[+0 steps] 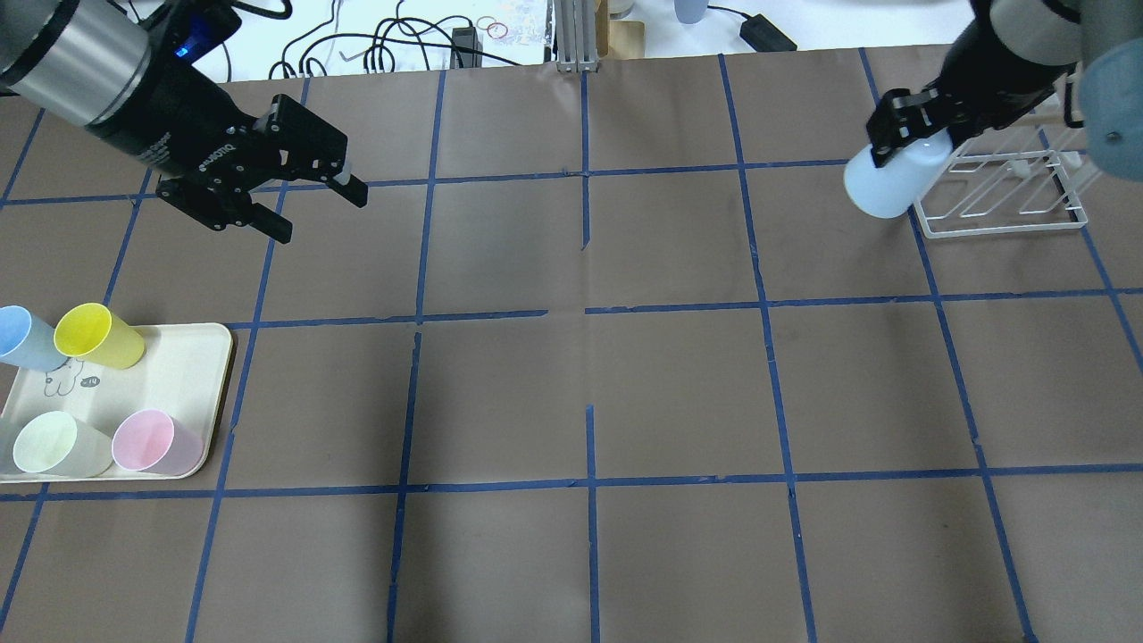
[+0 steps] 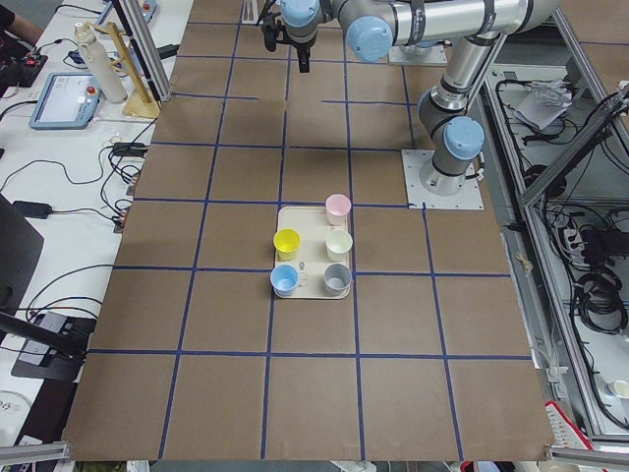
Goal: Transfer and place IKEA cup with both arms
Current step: 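Lift the pale blue cup off the rack with the right gripper, then carry the cup centerward with the right gripper while the left gripper approaches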
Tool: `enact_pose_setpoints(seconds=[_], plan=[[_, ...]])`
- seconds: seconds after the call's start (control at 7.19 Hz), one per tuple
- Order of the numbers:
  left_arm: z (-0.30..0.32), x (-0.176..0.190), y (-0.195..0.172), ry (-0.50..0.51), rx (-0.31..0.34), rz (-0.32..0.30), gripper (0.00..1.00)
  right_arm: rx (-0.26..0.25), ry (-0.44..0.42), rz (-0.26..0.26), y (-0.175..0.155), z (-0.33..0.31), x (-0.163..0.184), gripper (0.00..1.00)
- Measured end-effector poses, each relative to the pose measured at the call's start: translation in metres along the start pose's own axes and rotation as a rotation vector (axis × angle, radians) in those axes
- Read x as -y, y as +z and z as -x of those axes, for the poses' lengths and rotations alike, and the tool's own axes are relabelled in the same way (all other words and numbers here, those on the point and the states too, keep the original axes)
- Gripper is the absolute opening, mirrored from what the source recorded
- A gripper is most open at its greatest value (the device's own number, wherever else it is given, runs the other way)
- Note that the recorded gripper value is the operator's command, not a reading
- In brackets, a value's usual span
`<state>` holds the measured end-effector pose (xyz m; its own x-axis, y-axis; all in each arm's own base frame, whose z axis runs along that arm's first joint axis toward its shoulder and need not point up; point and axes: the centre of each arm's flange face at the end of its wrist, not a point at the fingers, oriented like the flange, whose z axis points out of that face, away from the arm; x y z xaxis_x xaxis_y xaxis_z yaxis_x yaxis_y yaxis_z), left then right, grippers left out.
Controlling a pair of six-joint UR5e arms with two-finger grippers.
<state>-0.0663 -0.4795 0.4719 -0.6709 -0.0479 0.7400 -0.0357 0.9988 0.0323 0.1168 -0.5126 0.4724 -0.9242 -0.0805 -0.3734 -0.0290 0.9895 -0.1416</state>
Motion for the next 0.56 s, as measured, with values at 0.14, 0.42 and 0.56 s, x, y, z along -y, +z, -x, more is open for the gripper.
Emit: enact_pose_setpoints(seconds=[0.14,0.42,0.56], plan=[[0.015,-0.002,0.017,0.009,-0.143,-0.018,1.00,0.160,0.062,0.017,-0.004,0.020,-0.007,0.00],[0.040,-0.007,0.055,-0.019,-0.411,-0.092,1.00,0.469,0.211,0.048,-0.012,0.049,-0.014,0.00],[0.042,-0.005,0.064,-0.039,-0.513,-0.135,1.00,0.608,0.282,0.078,-0.013,0.054,-0.013,0.00]])
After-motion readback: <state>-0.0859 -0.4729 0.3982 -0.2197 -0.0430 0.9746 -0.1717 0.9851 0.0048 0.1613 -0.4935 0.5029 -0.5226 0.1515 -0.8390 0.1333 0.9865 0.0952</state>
